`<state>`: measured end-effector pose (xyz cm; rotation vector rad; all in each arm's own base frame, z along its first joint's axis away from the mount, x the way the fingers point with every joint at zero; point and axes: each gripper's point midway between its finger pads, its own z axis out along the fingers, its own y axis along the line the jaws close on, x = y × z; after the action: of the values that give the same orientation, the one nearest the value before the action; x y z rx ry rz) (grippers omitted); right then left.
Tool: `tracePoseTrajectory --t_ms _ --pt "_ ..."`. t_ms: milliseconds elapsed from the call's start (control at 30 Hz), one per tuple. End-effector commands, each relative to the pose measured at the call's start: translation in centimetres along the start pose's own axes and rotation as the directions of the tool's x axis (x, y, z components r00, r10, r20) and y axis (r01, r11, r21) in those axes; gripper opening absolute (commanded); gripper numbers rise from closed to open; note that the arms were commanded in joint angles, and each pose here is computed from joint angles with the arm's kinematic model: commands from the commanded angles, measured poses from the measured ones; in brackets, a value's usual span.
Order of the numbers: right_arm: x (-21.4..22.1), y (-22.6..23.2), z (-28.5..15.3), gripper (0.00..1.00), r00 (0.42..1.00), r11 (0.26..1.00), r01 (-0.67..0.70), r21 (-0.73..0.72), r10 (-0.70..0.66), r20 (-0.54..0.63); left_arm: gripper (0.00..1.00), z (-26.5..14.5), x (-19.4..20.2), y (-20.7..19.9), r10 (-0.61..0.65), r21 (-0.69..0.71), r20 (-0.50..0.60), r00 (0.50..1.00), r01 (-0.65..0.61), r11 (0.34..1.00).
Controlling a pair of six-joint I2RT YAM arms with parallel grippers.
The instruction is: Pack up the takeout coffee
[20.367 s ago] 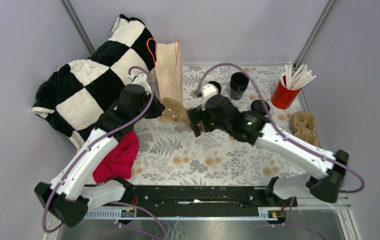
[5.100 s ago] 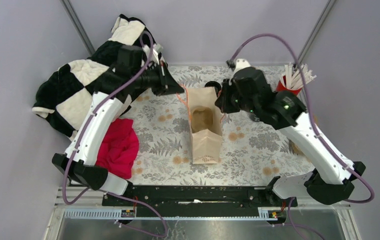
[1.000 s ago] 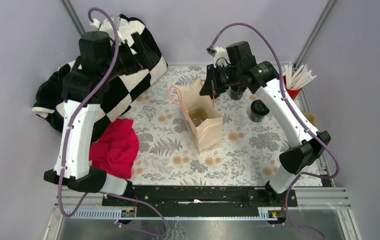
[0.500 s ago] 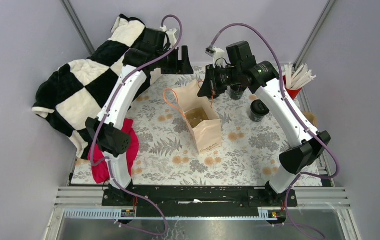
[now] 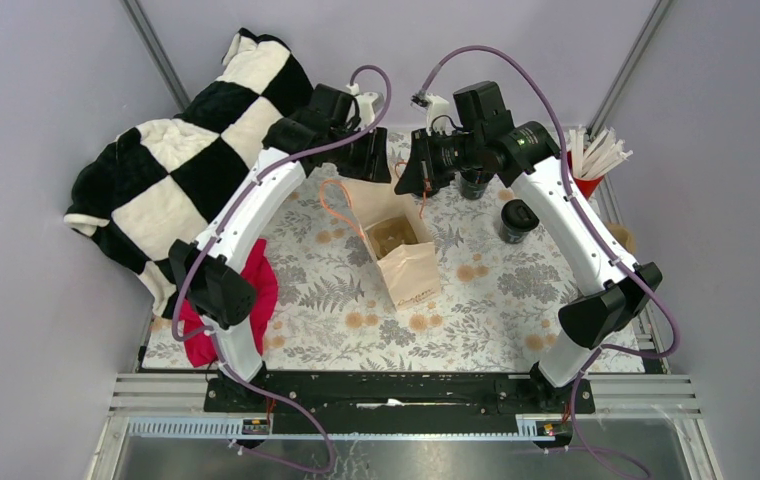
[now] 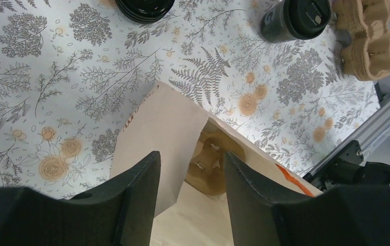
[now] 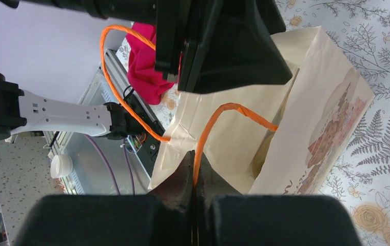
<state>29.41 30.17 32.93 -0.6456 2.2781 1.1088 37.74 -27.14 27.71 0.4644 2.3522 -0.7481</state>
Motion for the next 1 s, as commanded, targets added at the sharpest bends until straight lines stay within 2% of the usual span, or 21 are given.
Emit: tracePoseTrajectory --t_ms 0,133,567,700,767,833,867,967 --pt "-0.8 1.6 -1.1 0.00 0.999 0.998 0.034 -0.044 -0.033 0.026 0.52 -2.4 -1.7 -0.5 0.079 -0.076 0.097 0.992 -0.071 0.995" --pt "-0.8 1.7 -1.2 0.00 0.999 0.998 0.037 -0.046 -0.036 0.030 0.49 -2.0 -1.8 -0.5 0.097 -0.101 0.096 0.991 -0.087 0.991" --pt "-0.7 1.8 -1.5 0.00 0.999 0.999 0.034 -0.037 -0.033 0.040 0.28 -0.5 -1.9 -0.7 0.096 -0.160 0.084 0.992 -0.081 0.984" --pt "-1.2 1.9 -2.2 0.16 0.997 0.999 0.034 -0.012 -0.033 0.068 0.24 -0.2 -0.8 -0.6 0.087 -0.176 0.064 0.994 -0.075 0.982" --pt "-1.4 2.1 -2.9 0.27 0.996 1.000 0.030 0.008 -0.031 0.082 0.17 -0.7 -0.9 -0.1 0.083 -0.206 0.076 0.994 -0.066 0.976" --pt "-1.8 2.0 -4.0 0.46 0.994 0.998 0.025 0.060 -0.031 0.106 0.05 -1.1 -1.0 0.5 0.073 -0.245 0.090 0.993 -0.049 0.968" --pt "-2.1 1.8 -4.9 0.56 0.991 0.994 0.019 0.106 -0.033 0.128 0.02 -1.3 -1.1 0.4 0.070 -0.247 0.096 0.993 -0.044 0.968" --pt "-2.8 0.6 -8.6 0.86 0.977 0.958 -0.005 0.286 -0.056 0.204 0.00 -2.3 -1.4 1.0 0.052 -0.298 0.127 0.991 -0.012 0.955"
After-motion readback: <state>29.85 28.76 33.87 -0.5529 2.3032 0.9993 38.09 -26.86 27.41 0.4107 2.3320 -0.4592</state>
